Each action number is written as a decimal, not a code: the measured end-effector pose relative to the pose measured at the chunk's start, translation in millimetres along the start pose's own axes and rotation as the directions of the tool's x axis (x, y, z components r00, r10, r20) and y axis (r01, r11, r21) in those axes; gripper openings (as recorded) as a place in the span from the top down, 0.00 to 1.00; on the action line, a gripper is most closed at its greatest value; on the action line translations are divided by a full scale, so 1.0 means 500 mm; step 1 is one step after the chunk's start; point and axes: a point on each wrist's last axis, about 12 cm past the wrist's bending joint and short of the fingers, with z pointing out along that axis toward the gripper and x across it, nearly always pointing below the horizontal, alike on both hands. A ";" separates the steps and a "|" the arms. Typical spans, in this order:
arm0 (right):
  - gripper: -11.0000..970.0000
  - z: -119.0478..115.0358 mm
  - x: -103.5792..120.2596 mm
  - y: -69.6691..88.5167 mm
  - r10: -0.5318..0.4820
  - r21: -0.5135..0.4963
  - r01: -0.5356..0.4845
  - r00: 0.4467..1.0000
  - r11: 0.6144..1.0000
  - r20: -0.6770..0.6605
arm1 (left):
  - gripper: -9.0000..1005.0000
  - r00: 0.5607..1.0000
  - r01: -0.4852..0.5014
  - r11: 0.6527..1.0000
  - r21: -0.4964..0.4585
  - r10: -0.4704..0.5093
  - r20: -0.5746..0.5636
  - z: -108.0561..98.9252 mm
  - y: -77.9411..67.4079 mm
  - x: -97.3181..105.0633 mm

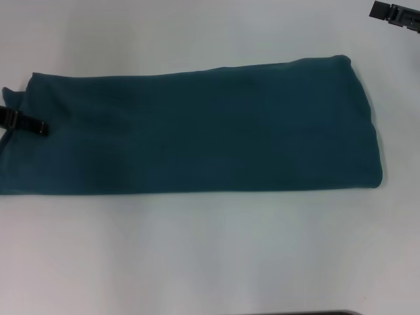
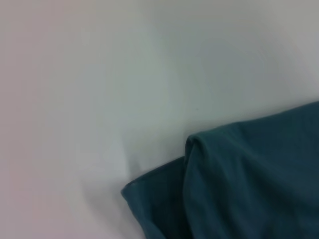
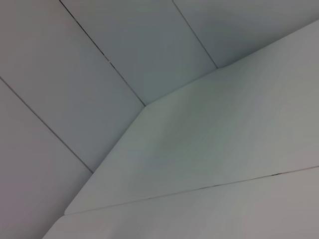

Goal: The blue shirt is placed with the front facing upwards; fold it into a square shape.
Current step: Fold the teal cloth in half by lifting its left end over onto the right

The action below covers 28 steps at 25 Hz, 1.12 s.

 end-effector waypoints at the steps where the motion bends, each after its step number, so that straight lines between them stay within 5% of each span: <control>1: 0.03 0.000 0.000 0.000 0.000 0.000 0.000 1.000 1.000 0.000 | 0.14 1.000 0.000 1.000 0.001 0.000 0.000 0.000 -0.001 0.000; 26: 0.03 -0.001 0.000 0.000 -0.001 0.001 0.001 1.000 1.000 0.000 | 0.15 1.000 -0.010 1.000 -0.025 0.010 -0.006 0.000 0.004 0.000; 28: 0.03 -0.001 0.000 0.000 -0.001 0.000 0.001 1.000 1.000 0.001 | 0.22 1.000 -0.003 1.000 -0.030 0.003 -0.010 0.001 0.006 0.001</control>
